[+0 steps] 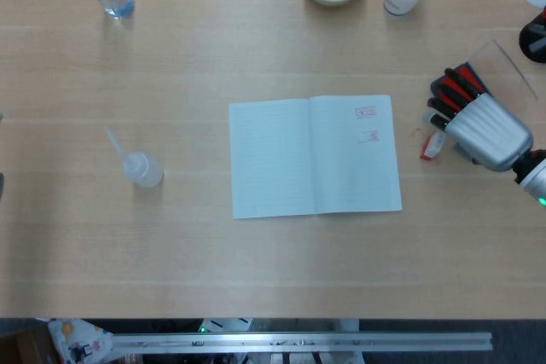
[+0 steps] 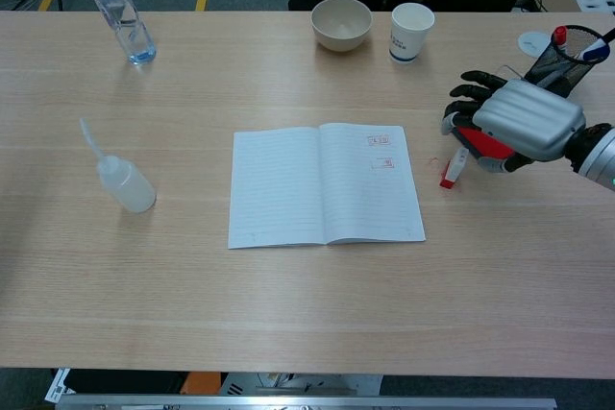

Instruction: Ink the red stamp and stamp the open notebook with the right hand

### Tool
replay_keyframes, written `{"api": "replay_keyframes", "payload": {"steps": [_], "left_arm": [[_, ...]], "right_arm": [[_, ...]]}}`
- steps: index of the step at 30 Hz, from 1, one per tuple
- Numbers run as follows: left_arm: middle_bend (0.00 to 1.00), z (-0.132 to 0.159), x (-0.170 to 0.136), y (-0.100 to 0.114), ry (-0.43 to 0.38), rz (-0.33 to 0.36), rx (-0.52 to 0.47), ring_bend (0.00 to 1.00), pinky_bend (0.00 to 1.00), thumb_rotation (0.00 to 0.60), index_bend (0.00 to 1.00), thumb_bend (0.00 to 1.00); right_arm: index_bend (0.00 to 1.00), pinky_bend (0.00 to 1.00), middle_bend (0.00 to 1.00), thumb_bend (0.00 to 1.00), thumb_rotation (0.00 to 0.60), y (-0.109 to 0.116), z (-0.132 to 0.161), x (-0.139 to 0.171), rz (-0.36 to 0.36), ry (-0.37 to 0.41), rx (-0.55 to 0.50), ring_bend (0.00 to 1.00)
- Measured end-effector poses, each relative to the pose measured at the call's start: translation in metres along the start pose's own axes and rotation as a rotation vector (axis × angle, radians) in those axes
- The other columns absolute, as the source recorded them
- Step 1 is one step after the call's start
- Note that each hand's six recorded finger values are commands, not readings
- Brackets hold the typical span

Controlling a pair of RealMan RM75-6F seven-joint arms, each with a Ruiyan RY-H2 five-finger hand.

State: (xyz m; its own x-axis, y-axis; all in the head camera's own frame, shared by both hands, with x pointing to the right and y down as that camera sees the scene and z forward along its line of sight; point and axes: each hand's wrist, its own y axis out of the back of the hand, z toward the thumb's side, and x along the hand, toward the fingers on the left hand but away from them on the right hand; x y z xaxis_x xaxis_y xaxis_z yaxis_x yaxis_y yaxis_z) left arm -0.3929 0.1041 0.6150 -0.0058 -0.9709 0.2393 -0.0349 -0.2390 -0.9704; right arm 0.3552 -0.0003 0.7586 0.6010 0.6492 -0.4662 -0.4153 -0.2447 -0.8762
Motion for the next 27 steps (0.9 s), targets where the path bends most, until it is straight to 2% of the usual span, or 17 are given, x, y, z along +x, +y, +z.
{"api": "replay_keyframes", "payload": {"steps": [7,14,27], "left_arm": [[0.16,-0.002,-0.001,0.000,0.007,-0.001,-0.001,0.10,0.09,0.600,0.18,0.34],[0.16,-0.002,-0.001,0.000,0.007,-0.003,-0.004,0.10,0.09,0.600,0.18,0.34],[0.16,-0.004,-0.001,0.000,0.006,-0.002,-0.005,0.10,0.09,0.600,0.18,0.34]], "right_arm": [[0.42,0.03,0.27,0.23,0.600,-0.005,0.004,-0.005,0.008,0.015,-0.008,0.12],[0.47,0.03,0.28,0.23,0.600,-0.007,0.006,-0.011,0.013,0.017,-0.017,0.12],[0.48,0.03,0.29,0.23,0.600,-0.012,0.009,-0.016,0.031,0.018,-0.025,0.12]]}}
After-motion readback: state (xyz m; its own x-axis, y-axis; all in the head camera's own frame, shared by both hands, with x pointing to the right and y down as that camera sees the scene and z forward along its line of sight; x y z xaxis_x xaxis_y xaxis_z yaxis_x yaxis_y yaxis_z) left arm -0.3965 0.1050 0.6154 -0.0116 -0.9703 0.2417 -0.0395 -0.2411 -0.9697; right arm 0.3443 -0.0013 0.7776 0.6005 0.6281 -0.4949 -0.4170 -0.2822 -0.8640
